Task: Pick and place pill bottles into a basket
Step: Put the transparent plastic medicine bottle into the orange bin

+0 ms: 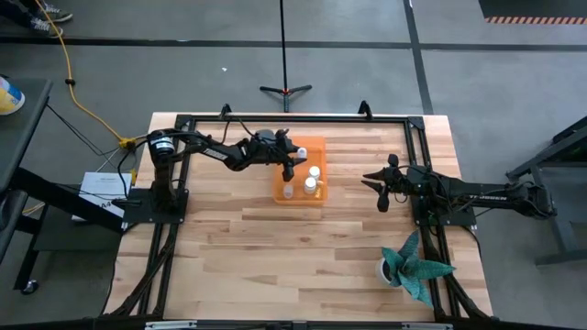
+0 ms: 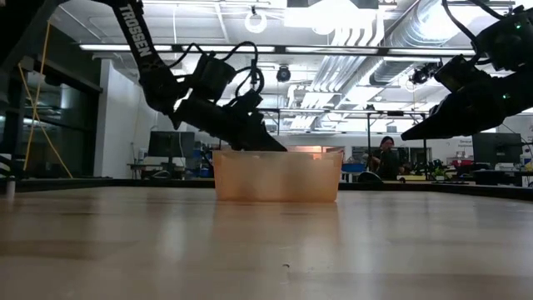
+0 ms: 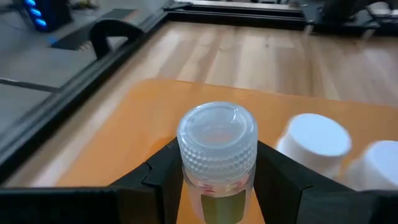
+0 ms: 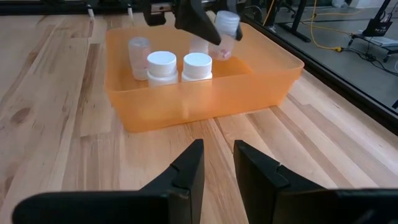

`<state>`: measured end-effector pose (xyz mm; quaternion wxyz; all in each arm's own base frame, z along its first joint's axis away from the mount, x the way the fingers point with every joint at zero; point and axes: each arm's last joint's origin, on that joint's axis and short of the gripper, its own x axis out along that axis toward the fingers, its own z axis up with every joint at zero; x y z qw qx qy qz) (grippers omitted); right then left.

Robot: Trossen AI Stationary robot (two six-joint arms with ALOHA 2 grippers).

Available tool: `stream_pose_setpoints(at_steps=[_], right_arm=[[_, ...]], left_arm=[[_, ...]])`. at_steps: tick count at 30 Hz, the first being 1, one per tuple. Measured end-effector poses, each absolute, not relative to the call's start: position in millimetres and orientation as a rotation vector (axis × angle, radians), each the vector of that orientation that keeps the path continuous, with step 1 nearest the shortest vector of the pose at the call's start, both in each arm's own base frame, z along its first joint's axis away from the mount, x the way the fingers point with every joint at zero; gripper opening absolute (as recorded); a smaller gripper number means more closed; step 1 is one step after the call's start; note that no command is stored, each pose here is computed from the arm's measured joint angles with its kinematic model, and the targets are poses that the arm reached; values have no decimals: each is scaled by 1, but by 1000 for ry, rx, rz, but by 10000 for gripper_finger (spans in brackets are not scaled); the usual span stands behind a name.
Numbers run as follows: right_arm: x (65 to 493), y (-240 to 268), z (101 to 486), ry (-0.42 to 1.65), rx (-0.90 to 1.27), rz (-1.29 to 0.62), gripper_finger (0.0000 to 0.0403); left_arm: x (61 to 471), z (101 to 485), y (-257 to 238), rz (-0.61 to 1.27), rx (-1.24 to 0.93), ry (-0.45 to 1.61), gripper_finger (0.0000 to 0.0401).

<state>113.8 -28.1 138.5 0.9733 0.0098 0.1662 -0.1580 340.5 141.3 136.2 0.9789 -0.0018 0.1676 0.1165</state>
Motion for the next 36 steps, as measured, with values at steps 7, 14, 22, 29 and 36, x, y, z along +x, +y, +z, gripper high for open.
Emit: stream_pose_setpoints(at_steps=[7, 14, 22, 29, 36], right_arm=[[114, -28, 139, 335, 21, -319, 78], [114, -28, 139, 335, 22, -319, 78], [114, -28, 139, 335, 22, -319, 78], [114, -28, 139, 335, 20, -319, 78], [114, -28, 139, 335, 20, -319, 78]], left_arm=[[341, 140, 142, 245, 58, 308, 185], [335, 138, 157, 391, -47, 314, 198], [332, 132, 158, 401, -62, 378, 187], [329, 129, 160, 469, -39, 416, 198], [329, 129, 160, 444, -37, 417, 194]])
